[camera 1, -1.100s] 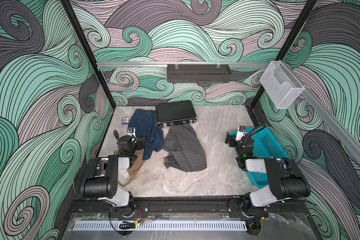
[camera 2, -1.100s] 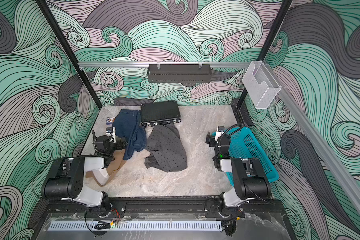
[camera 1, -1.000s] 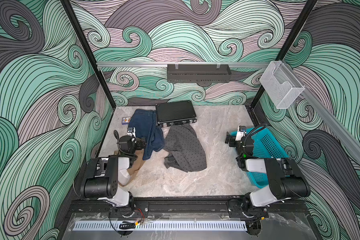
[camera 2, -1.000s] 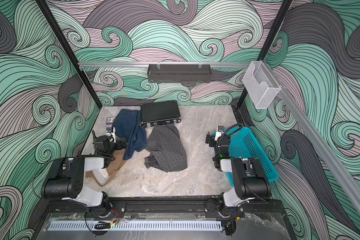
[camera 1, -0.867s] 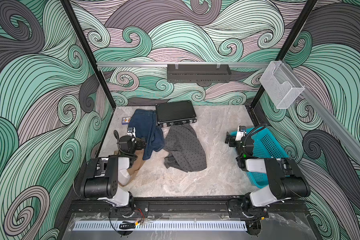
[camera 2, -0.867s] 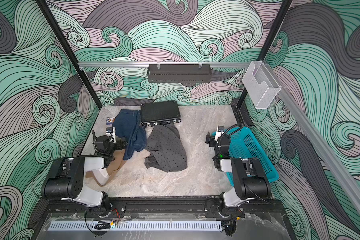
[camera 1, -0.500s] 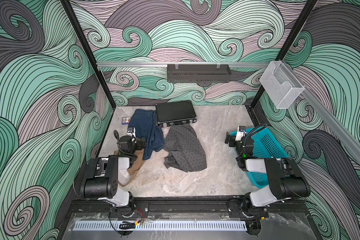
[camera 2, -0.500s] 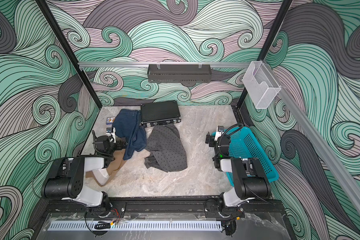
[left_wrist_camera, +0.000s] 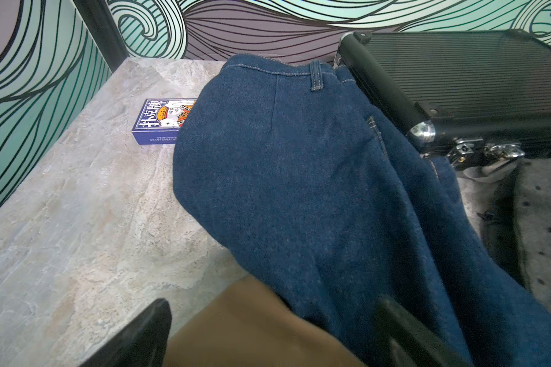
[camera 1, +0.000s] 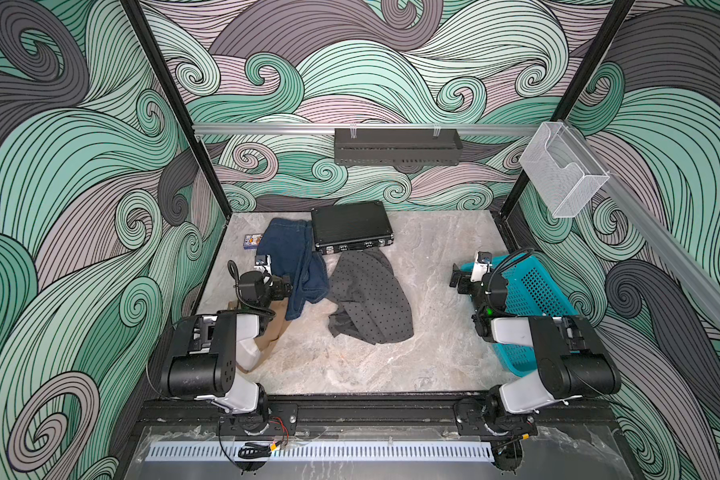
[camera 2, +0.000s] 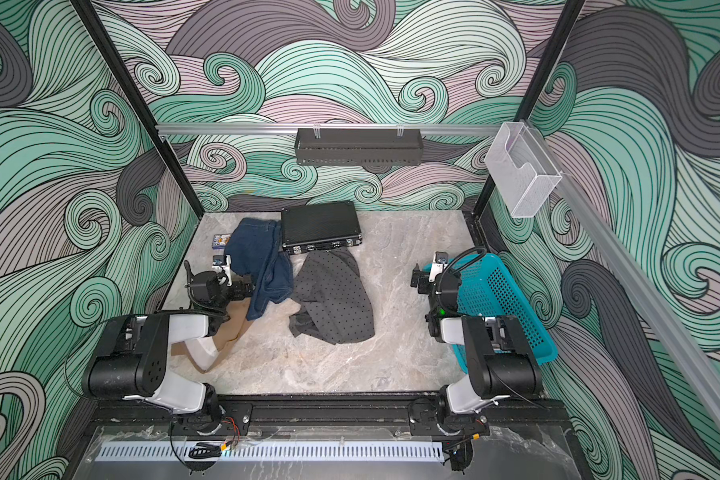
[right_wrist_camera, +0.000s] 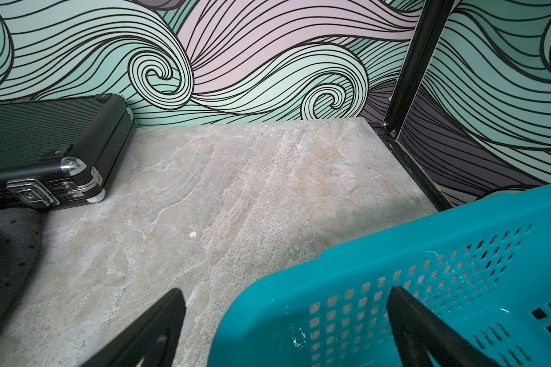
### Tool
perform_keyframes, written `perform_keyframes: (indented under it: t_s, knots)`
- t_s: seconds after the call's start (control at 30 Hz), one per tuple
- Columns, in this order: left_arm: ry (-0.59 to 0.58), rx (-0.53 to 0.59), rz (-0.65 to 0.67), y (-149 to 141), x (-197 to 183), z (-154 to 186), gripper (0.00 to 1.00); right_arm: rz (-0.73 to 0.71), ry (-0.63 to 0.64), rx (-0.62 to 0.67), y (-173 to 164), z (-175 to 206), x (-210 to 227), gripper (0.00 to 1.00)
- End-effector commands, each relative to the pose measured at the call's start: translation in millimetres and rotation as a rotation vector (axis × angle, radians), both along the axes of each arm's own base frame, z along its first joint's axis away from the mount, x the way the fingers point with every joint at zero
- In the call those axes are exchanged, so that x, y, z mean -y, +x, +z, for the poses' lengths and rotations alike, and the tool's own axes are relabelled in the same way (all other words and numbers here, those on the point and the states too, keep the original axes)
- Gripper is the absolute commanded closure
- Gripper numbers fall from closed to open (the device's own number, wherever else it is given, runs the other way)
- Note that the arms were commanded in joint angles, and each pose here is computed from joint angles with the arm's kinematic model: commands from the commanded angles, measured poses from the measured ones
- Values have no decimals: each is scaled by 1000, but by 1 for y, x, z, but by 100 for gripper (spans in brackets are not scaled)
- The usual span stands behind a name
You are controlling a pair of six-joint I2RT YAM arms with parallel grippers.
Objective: Roll up the skirts
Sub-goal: Adjust the skirt at the center of the board.
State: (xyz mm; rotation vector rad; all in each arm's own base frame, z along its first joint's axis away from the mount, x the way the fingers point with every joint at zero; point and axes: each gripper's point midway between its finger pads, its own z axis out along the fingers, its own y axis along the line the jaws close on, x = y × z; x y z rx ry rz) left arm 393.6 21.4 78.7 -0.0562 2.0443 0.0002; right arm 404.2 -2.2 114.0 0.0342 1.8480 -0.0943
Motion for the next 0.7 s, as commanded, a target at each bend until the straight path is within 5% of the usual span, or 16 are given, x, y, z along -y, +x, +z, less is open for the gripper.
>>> perform_keyframes:
  t_s: [0.0,0.1,0.2,0.33,0.4,0.43,0.5,0.57,0.67]
  knots:
    - [23,-2,77,7,-10,7,2,-20,-16,-64,-7,-17,4,1]
    - [28,-24,178,6,-25,31,2,-79,-80,-70,-12,9,4,1]
    - [29,78,230,-2,-29,76,1,1,-72,27,-17,61,-19,1]
    - [-74,262,228,-8,-4,151,2,71,152,159,-39,117,-35,1]
    - [-202,306,330,-15,8,173,1,17,387,187,-46,129,-31,1]
    - [-309,306,381,-21,13,179,1,-45,541,162,-52,127,-26,1]
    - [-462,313,304,-19,35,190,1,-22,614,146,-59,132,-31,1]
    - [-505,317,227,-14,57,201,1,35,654,100,-59,129,-42,1]
    - [-503,256,141,-10,96,195,1,144,710,-206,-57,96,-91,12]
